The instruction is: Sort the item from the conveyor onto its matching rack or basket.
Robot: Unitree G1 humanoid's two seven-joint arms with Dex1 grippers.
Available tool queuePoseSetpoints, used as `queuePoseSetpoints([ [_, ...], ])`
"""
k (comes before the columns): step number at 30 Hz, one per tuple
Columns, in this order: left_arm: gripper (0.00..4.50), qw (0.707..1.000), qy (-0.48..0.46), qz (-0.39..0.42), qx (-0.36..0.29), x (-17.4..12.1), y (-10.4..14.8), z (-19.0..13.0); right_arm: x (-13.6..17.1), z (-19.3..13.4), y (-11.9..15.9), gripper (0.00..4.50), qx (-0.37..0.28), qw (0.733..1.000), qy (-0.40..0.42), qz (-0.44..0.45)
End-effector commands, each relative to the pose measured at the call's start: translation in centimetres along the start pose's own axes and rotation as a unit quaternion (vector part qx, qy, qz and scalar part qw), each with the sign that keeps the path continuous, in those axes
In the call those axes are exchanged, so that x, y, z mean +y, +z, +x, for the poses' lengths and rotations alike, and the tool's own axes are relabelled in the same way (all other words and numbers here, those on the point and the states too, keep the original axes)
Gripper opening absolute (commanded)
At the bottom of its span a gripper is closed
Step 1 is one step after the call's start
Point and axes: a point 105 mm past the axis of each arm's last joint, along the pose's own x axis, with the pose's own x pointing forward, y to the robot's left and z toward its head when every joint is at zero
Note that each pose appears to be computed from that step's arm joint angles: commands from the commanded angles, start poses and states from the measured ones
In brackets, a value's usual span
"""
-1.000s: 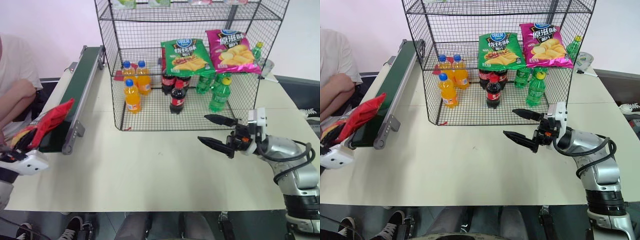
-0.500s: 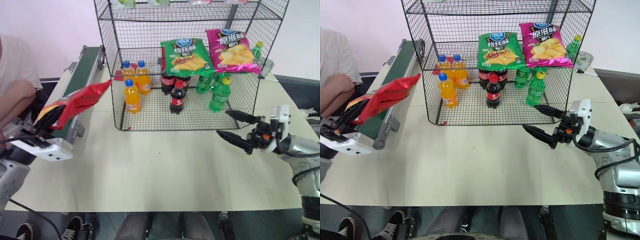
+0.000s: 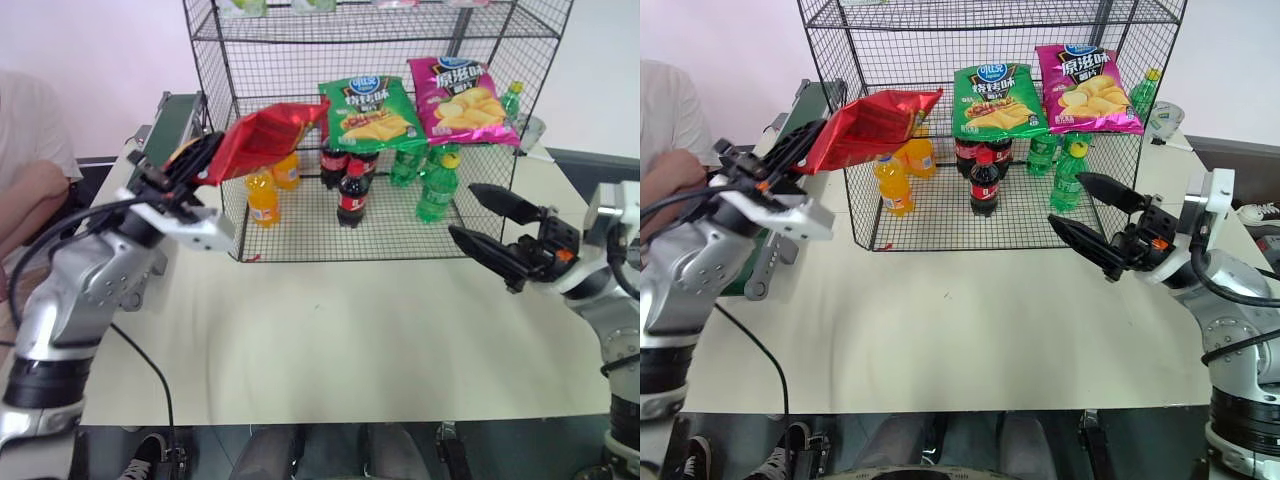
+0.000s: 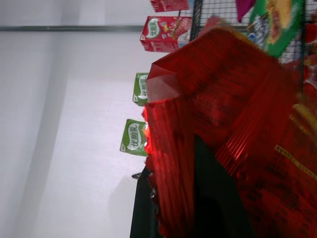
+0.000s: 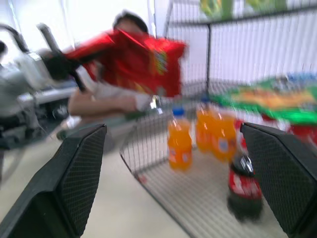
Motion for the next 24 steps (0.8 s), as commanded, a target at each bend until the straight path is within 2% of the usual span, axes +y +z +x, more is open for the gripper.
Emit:
queuePoseSetpoints([
  [1,0.07,0.999,0.023,0.031,0.002,0.6,-0.4,1.3,1.1,0.7,0.8,4.50,-0.021,1.000,0.011,-0.003],
  [7,0.07,0.996,0.051,0.064,0.023,1.0,-2.2,3.6,0.7,0.4,0.2,4.50,-0.014,1.000,-0.006,0.001],
  [15,0.07,0.991,0.101,0.084,0.008,4.2,-1.7,5.0,0.5,0.3,-0.2,4.50,-0.005,1.000,-0.010,0.000],
  [22,0.07,0.988,0.112,0.103,0.013,5.8,-1.8,5.1,0.1,0.5,-0.8,4.50,0.000,1.000,-0.011,0.001],
  [24,0.07,0.988,0.101,0.117,0.023,5.3,-2.2,4.9,0.1,0.5,-1.1,4.50,0.001,1.000,-0.011,0.003],
])
